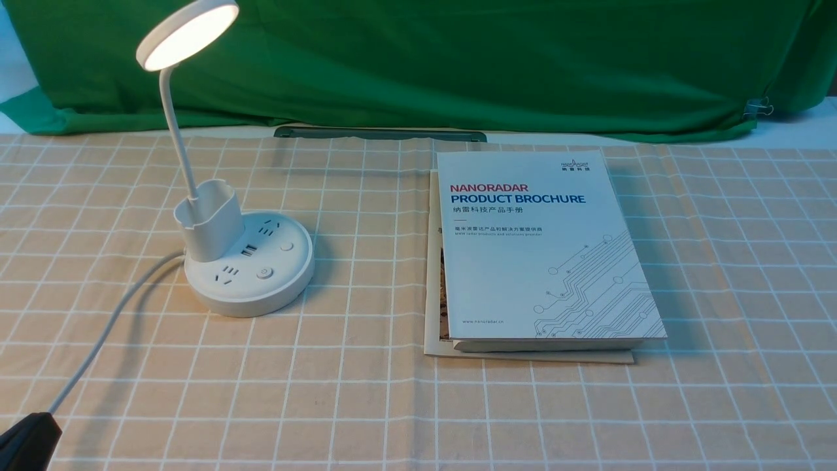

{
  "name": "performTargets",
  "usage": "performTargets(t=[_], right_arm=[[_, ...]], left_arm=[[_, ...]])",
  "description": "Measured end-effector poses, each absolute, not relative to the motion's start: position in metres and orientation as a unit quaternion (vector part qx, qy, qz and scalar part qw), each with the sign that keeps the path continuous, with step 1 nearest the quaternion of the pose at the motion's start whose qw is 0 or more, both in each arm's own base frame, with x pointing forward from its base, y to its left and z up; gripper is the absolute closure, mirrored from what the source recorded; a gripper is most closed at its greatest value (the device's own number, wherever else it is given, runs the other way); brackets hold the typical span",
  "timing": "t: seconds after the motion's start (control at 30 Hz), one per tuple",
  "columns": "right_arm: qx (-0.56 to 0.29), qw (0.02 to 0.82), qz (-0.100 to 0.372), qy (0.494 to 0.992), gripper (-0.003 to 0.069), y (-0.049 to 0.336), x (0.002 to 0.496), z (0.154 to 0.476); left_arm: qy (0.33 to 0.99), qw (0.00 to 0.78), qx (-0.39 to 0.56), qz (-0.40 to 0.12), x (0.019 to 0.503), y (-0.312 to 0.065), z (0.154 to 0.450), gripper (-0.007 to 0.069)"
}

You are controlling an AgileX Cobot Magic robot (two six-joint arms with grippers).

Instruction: Turn on the table lamp on the light coffee tablecloth with your hand.

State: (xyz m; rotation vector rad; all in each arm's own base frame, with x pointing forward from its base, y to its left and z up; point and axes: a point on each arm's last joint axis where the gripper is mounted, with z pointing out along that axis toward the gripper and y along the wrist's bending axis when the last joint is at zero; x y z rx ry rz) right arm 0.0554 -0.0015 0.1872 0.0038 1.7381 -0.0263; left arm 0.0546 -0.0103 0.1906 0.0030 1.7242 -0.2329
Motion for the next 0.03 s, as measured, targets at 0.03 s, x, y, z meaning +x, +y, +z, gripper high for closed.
performTargets(t=[0.03], right_arm=[[0.002,0.645,-0.012,0.764,0.0419,-0.0015,0.0554,0.1872]], left_arm=[[0.757,0.645,0.001,-0.102,0.0546,-0.0103,0.1906,0.0623]])
